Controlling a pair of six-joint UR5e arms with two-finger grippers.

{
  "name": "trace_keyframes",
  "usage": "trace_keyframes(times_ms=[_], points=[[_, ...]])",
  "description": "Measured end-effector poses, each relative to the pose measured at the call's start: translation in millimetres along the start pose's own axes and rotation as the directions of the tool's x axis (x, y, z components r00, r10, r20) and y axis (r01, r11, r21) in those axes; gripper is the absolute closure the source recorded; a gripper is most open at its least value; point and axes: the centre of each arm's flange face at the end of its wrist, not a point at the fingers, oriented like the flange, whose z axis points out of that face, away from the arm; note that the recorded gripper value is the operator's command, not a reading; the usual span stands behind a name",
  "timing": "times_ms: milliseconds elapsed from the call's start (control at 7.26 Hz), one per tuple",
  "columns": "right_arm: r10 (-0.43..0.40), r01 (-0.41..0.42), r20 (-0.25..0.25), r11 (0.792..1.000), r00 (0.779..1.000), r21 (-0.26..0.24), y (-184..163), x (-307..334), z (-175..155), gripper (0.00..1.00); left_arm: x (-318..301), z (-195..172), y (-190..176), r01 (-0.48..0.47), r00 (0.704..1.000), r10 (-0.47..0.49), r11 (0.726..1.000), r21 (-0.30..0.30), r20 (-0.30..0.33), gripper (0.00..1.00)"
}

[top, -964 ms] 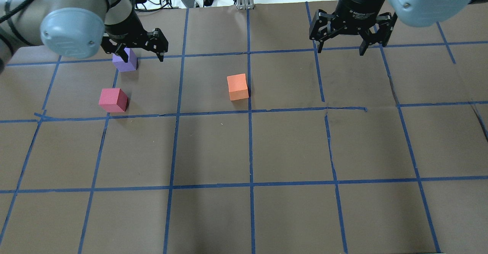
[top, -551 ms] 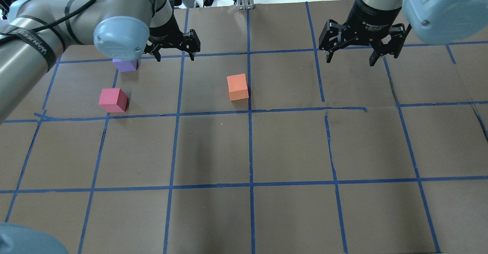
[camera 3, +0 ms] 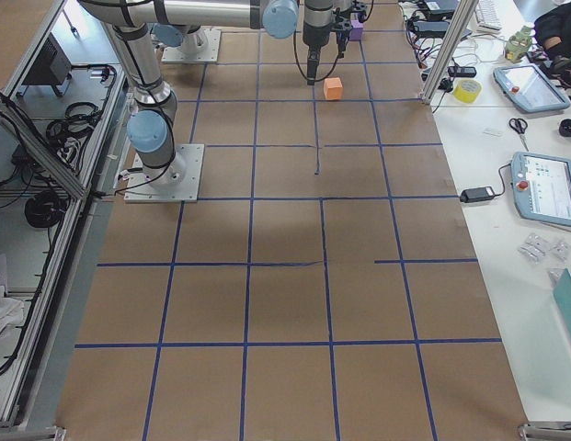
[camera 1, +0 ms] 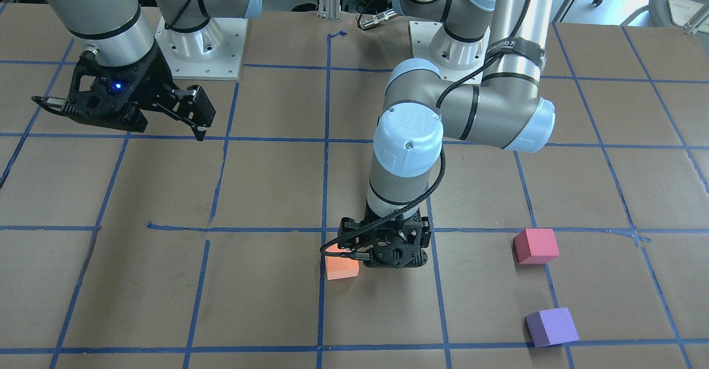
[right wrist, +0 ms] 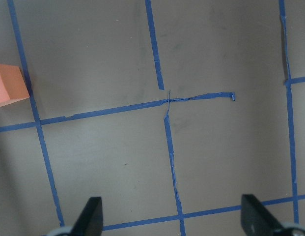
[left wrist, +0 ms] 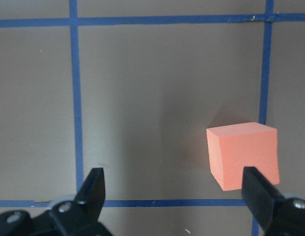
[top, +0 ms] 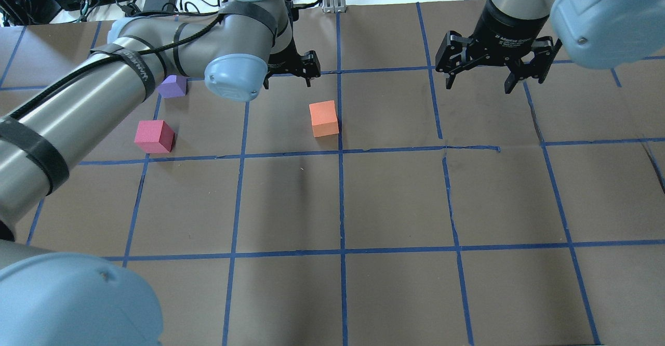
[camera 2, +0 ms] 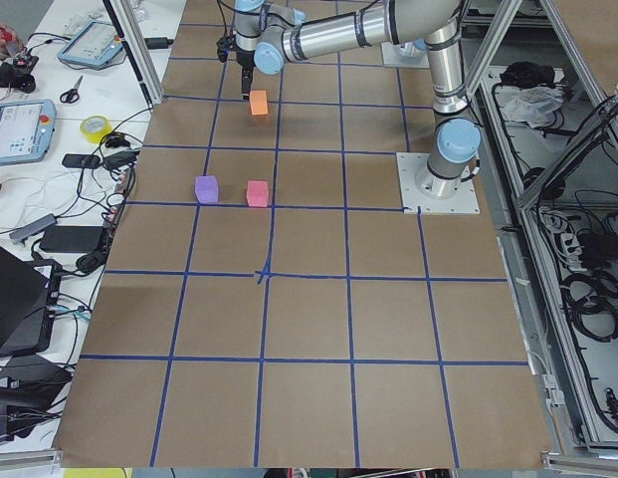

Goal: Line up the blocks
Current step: 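Reach the left gripper to the orange cube and grasp it while the right arm withdraws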

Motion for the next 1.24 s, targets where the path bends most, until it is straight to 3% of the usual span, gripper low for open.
trace_keyframes(times_ms=[413,964,1102,1240], points=[[0.001,-0.001,0.002,1.000,1.000,-0.002,0.4,-0.4,-0.4,0.00,31.5,42.3,-1.5,0.035,0.998,-0.034,0.999,0.020,-0.052,0.00],[-0.002,0.002,0.005,1.000,1.000,0.004,0.2,-1.8,-1.8,0.00,47.8,73.8,11.2,0.126,0.991,-0.127,0.991,-0.039,-0.035,0.01],[-0.003,0.003,0.005,1.000,1.000,0.005,0.1,-1.7,-2.1,0.00,50.4,81.2,14.1,0.149,0.988,-0.151,0.987,-0.060,-0.039,0.07],[-0.002,0.002,0.005,1.000,1.000,0.004,-0.1,-1.4,-2.1,0.00,53.3,88.7,17.1,0.163,0.985,-0.167,0.983,-0.086,-0.047,0.19]])
